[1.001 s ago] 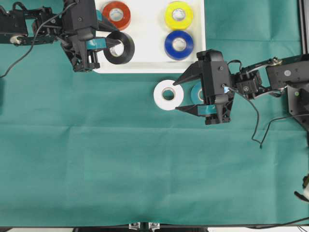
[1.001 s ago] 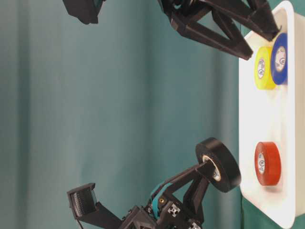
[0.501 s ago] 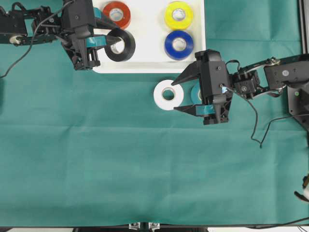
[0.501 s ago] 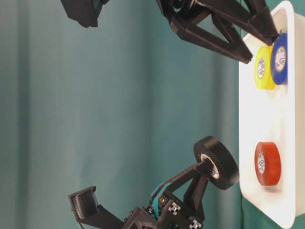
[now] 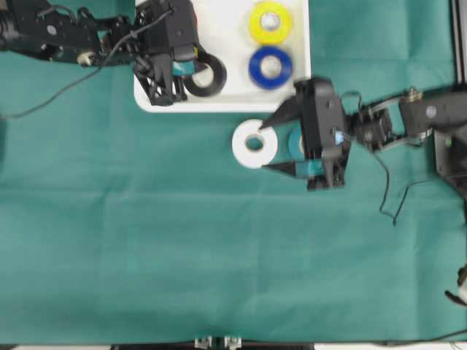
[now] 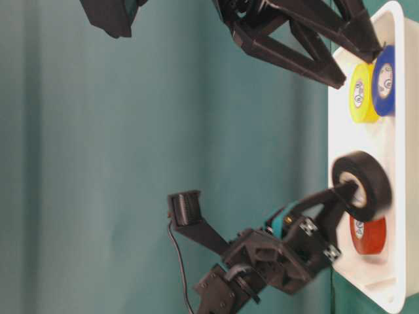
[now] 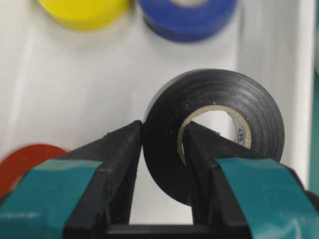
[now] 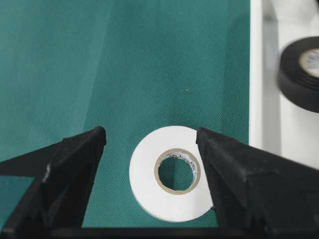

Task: Put the tape alternately from left to right into the white case.
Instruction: 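Lift the black roll and carry it into the white tray, then lower the black roll into the tray and open the left gripper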

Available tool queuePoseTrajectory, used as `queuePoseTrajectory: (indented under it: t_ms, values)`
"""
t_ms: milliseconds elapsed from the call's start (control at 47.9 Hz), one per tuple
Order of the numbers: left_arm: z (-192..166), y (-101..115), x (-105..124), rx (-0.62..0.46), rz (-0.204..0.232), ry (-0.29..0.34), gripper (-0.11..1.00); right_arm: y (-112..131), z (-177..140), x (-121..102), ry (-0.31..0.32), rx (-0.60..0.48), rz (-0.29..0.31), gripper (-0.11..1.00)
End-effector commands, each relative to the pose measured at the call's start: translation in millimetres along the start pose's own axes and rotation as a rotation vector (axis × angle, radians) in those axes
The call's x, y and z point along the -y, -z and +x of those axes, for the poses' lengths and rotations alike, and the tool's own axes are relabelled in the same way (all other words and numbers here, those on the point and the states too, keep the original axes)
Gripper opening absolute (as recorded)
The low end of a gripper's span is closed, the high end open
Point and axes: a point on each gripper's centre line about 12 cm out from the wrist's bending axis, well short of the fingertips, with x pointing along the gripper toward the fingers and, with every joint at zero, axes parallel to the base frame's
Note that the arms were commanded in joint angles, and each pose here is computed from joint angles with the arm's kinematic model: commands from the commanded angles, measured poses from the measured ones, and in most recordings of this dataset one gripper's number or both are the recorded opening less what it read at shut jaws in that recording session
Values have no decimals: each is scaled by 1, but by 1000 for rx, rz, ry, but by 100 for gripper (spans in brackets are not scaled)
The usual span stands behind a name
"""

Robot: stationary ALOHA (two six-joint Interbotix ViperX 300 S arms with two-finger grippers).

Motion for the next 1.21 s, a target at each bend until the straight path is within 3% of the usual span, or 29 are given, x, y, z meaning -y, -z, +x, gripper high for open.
queuePoseTrajectory:
  t_ms: [0, 438, 814, 939, 1189]
  values:
    - [-3, -16, -9, 45, -6, -19, -5, -10, -1, -2, -7, 30, -3, 79]
    - [25, -17, -9, 18, -6, -14, -5, -8, -1, -2, -8, 27, -4, 78]
    - [29, -16, -9, -18, -9, -7, -3, -8, -1, -2, -9, 29, -6, 79]
    - [26, -19, -10, -15, -7, -8, 16, -8, -1, -2, -9, 29, -6, 78]
    - [18, -24, -11, 4, -5, -11, 86, -5, -2, -2, -8, 20, -1, 78]
